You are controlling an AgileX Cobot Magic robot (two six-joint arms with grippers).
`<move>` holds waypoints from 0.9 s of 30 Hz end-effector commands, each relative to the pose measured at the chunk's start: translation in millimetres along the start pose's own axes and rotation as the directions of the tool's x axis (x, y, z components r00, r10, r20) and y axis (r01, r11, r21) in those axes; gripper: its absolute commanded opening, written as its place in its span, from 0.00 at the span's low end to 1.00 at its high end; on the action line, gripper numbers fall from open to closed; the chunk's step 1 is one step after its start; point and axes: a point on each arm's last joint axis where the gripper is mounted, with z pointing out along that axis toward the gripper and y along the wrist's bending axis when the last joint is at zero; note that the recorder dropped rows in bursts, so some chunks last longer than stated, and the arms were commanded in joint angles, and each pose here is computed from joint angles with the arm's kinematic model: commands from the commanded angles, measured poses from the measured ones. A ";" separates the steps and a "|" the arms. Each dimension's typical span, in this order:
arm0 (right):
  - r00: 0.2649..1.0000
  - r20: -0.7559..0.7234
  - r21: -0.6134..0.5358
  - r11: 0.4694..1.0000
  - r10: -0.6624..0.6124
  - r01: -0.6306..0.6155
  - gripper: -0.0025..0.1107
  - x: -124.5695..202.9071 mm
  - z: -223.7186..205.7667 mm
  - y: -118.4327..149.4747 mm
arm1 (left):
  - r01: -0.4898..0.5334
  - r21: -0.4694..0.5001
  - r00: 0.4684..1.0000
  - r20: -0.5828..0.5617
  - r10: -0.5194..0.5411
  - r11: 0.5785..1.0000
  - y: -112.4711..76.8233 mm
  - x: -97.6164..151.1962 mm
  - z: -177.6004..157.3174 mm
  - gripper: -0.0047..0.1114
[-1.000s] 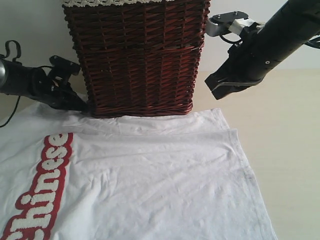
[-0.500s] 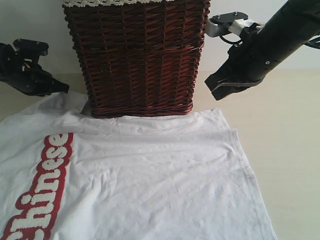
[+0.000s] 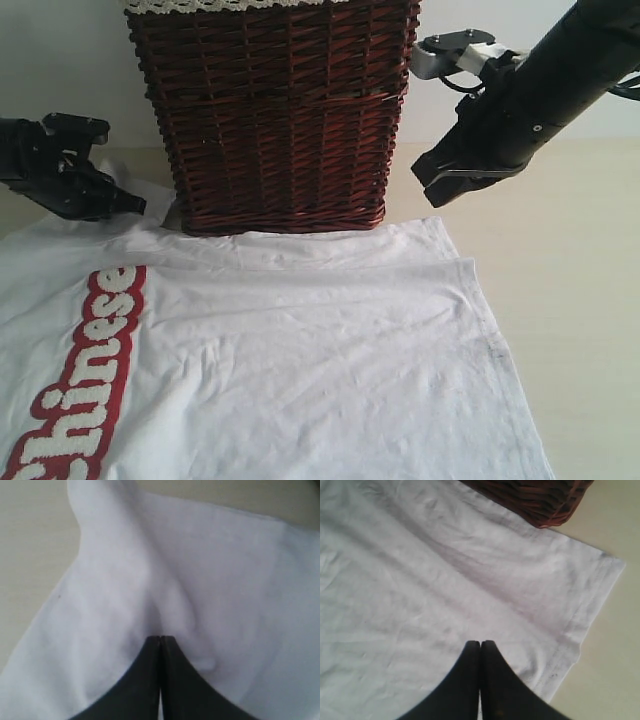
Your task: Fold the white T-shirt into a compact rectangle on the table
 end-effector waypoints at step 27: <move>0.999 0.014 0.011 0.999 -0.032 0.032 0.03 -1.7 -4.2 -0.9 | 0.007 -0.004 0.996 -0.085 -0.007 1.000 19.6 -24.6 -62.5 0.04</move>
